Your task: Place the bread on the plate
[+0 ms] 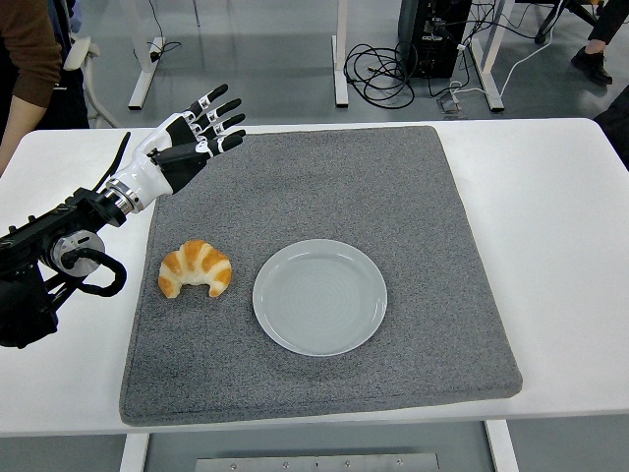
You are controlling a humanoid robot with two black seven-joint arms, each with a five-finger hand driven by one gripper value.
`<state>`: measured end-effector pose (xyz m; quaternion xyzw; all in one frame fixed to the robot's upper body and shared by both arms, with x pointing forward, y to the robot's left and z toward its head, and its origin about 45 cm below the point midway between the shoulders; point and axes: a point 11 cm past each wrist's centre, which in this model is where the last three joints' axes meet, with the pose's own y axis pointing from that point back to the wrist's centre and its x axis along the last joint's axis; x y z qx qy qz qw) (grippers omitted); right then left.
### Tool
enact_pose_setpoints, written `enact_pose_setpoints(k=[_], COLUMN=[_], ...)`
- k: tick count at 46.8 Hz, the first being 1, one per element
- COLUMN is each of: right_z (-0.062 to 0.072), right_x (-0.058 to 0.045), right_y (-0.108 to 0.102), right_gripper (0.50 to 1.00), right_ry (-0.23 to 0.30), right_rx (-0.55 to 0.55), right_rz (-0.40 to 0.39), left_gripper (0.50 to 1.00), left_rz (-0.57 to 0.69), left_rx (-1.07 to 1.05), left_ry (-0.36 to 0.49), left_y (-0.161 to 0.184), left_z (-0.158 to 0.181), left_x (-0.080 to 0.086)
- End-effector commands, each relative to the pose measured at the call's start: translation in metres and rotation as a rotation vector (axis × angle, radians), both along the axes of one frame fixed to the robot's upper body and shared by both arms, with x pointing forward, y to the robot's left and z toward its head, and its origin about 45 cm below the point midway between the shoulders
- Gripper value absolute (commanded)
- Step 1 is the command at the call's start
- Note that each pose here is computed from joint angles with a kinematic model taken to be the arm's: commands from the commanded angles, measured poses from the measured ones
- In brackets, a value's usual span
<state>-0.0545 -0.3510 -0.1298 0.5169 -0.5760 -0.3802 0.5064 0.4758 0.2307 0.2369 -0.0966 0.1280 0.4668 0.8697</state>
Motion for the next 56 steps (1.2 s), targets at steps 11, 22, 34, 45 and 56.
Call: enact_pose_setpoints(k=[11, 22, 34, 45, 56], right_z=[0.0, 0.0, 0.0, 0.0, 0.0], right_x=[0.0, 0.001, 0.001, 0.001, 0.001], right_y=[0.0, 0.001, 0.001, 0.002, 0.001], right_gripper=[1.0, 1.0, 1.0, 1.0, 1.0], right_ry=[0.0, -0.002, -0.002, -0.002, -0.002], right_rx=[0.0, 0.003, 0.003, 0.006, 0.004], right_rz=[0.0, -0.001, 0.0, 0.0, 0.0], left_gripper=[0.974, 0.965, 0.951, 0.951, 0.951], left_rz=[-0.002, -0.047, -0.18, -0.251, -0.319], left_rx=[0.0, 0.137, 0.413, 0.692, 0.895], left_ry=[-0.004, -0.073, -0.162, -0.256, -0.342], left_y=[-0.001, 0.005, 0.02, 0.027, 0.041], left_z=[0.001, 0.028, 0.066, 0.074, 0.073], left_x=[0.0, 0.008, -0.015, -0.028, -0.046])
